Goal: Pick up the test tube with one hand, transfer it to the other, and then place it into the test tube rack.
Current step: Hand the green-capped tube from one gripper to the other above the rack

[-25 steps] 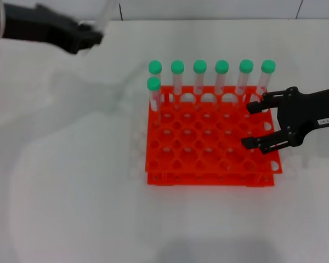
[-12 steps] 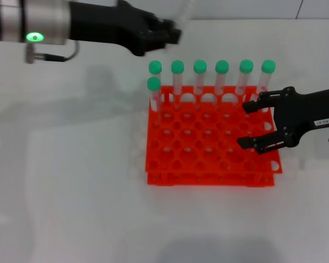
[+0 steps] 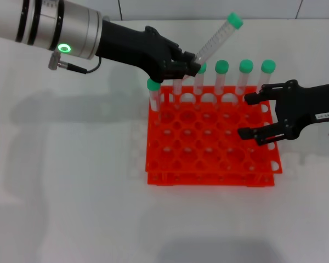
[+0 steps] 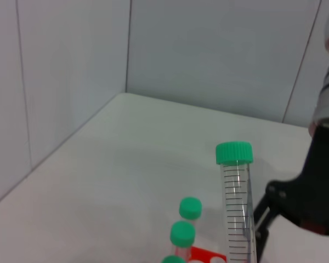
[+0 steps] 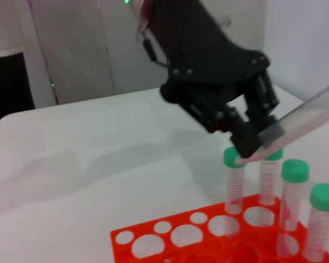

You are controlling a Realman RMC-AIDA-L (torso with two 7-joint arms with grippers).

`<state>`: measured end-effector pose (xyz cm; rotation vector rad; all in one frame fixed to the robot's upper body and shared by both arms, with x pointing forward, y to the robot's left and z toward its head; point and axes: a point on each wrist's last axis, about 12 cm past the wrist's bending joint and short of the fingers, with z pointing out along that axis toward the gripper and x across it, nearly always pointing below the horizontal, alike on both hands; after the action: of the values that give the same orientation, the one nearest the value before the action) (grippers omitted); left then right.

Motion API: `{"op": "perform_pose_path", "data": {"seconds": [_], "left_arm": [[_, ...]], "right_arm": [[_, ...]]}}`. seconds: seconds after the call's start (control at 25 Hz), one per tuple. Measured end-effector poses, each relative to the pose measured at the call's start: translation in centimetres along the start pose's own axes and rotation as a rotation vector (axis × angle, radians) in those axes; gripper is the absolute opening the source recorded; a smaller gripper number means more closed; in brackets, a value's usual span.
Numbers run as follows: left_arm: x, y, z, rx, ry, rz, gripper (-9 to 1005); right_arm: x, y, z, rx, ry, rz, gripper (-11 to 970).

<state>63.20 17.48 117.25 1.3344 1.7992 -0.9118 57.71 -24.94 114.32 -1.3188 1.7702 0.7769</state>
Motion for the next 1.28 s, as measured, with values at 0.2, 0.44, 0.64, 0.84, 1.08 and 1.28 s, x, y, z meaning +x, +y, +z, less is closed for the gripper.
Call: {"op": "perform_pose_path", "data": {"seconds": [0.2,0.44,0.64,0.84,1.08,1.28], "left_arm": [[0.8,-0.3,0.2,0.005,-0.001,0.003,218],[2.4,-0.8,0.1,-0.005,-0.020,0.011,222],[3.2,-1.1,0.3,-0.007,-0.027,0.029,225],[3.4,-1.4,0.5,-0.005,-0.039,0.043,228],[3.3,-1.4,0.5,-0.006,-0.047,0.051,232],[3.2,-1.4,0.5,-0.007,-0.048,0.057,236]], "right_arm": [[0.2,-0.4,-1.1,0.022,-0.013,0.037,842],[0.1,-1.2,-2.5,0.039,0.018,0.076,841],[-0.8,-1.9,-3.7,0.044,0.020,0.130,841],[-2.0,-2.3,-4.6,0.028,-0.009,0.189,841],[-2.7,-2.4,-5.4,0.020,-0.053,0.240,841],[-2.8,-1.9,-4.6,0.013,-0.188,0.285,841]]}}
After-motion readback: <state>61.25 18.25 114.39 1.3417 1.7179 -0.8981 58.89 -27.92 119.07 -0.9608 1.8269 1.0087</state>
